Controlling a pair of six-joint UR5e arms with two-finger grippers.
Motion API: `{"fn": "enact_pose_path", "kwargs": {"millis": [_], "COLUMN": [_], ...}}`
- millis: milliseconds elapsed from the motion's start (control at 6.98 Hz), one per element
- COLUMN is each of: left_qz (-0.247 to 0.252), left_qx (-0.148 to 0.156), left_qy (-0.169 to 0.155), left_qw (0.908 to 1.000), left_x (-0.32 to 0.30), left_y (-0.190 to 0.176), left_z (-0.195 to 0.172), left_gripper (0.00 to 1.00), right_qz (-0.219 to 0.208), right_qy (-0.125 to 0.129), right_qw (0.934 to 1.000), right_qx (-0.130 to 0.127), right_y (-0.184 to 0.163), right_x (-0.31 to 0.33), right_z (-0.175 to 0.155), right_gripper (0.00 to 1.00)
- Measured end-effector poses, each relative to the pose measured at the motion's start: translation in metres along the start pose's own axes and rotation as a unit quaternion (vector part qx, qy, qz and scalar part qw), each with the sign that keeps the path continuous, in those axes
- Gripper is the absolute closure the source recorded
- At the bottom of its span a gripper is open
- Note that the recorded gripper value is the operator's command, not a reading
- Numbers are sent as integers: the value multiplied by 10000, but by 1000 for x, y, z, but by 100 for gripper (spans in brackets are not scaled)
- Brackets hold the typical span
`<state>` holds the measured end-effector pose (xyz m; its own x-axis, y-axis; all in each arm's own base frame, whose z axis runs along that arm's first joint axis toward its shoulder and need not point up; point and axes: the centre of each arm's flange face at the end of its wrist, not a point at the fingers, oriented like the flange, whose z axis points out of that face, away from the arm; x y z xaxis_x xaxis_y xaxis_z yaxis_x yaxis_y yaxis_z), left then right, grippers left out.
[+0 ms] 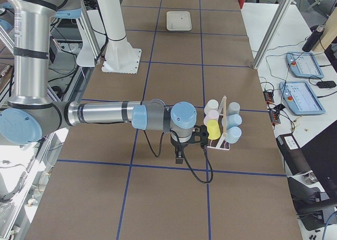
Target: Transfer IKEA cup to right arm and place on rack
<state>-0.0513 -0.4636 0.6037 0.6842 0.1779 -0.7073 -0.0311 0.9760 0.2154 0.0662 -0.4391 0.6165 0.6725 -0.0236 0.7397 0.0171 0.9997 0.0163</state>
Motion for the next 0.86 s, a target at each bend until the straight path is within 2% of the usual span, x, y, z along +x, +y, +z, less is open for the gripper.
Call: {"fn": "enact_pose_path", "kwargs": {"millis": [573,859], "left_qz": [-112,-221], "left_qx": [-48,-149], "left_qy": [-17,-19], "left_qw": [9999,9996], "left_x": [-3,-6], "left_y": [1,8], "left_z": [2,6], "left_gripper": [0,0], "right_qz": [-4,0], "right_qy": [-1,-84], "right_qw": [10000,10000], "right_qx": [12,12], "right_y": [-2,-2], "right_x": [-1,-2], "right_z": [-1,-1], "right_gripper": [0,0]}}
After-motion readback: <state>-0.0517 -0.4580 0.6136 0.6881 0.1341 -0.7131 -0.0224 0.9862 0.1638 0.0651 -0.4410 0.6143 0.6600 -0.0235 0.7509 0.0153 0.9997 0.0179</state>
